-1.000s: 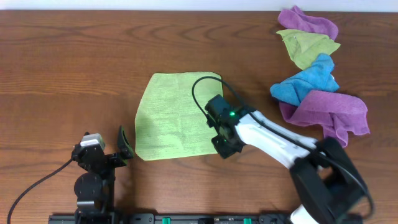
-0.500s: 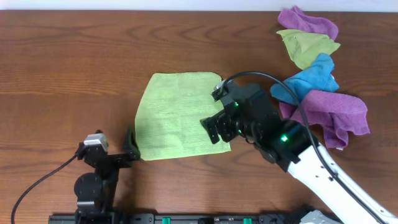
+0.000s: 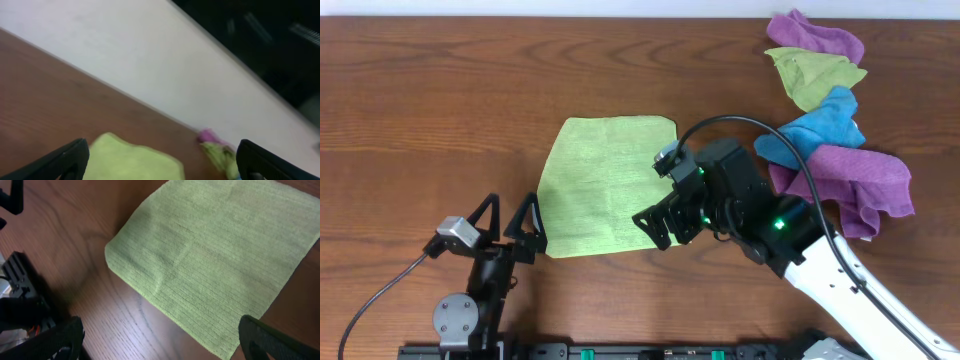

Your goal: Fold the cloth

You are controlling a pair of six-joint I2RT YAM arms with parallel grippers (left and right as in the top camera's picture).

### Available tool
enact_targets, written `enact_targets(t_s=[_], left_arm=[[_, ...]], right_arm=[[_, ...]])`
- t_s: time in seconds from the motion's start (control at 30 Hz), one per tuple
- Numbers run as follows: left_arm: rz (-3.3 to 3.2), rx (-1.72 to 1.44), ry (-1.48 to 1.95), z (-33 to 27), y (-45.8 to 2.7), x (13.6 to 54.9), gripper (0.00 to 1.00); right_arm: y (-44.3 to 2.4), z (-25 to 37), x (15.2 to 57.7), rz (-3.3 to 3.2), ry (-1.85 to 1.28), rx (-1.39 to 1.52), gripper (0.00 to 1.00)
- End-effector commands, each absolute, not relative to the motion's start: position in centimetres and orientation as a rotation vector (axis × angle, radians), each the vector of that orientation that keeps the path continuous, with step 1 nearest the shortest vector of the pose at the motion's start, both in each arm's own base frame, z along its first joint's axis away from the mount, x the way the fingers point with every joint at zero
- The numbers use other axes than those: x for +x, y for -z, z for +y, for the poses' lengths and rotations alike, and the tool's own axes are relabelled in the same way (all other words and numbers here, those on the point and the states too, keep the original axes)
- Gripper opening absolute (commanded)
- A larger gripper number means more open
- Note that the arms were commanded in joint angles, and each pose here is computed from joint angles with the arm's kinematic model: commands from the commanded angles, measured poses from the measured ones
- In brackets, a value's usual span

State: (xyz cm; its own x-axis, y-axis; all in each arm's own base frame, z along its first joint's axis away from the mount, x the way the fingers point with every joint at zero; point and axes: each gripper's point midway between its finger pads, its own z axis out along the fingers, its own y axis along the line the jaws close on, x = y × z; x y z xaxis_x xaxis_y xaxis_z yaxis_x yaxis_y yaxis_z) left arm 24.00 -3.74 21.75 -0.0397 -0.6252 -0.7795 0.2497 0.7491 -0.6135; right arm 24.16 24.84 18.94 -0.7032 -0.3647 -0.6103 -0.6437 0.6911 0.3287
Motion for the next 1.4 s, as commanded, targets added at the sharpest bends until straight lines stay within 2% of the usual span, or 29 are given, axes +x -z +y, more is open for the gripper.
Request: enact_targets(t_s=[0.0, 0.2, 0.3, 0.5, 0.57, 0.6, 0.7, 0.9, 1.1, 1.37], left_arm=[[1.479, -0.335, 0.871, -5.3, -22.0, 24.2, 0.95], [1.755, -0.337, 0.805, -6.0, -19.7, 26.9, 0.95], [1.924, -0.241, 0.779, -7.1, -20.1, 29.8, 0.95], [2.097, -0.112, 0.948, -10.0, -19.6, 34.8, 0.95], [2.14, -0.109, 1.032, -10.4, -18.5, 35.5, 0.96], [2.159, -0.096, 1.118, -10.7, -18.0, 35.5, 0.95], [2.191, -0.082, 1.297, -11.3, -17.0, 34.6, 0.99], [2.31, -0.132, 1.24, -9.6, -14.7, 32.4, 1.0], [2.518, -0.192, 0.966, -7.4, -12.0, 28.8, 1.0], [2.61, -0.353, 0.689, -4.2, -10.3, 28.0, 0.96]], right_arm=[[-19.7, 24.4, 25.0, 2.381, -0.756, -0.713, 0.99], [-20.5, 22.8, 26.7, 2.379, -0.847, -0.597, 0.99], [-20.9, 22.2, 27.0, 2.385, -0.912, -0.545, 0.99], [-20.4, 21.8, 27.2, 2.405, -0.872, -0.529, 0.98], [-19.9, 21.2, 27.3, 2.432, -0.819, -0.507, 0.93], [-19.5, 20.8, 27.2, 2.453, -0.797, -0.497, 0.91], [-18.9, 20.5, 26.5, 2.496, -0.791, -0.493, 0.91], [-18.4, 20.2, 25.9, 2.533, -0.787, -0.491, 0.92], [-18.3, 20.2, 25.7, 2.533, -0.783, -0.516, 0.95], [-18.3, 20.2, 25.8, 2.512, -0.762, -0.571, 0.96]])
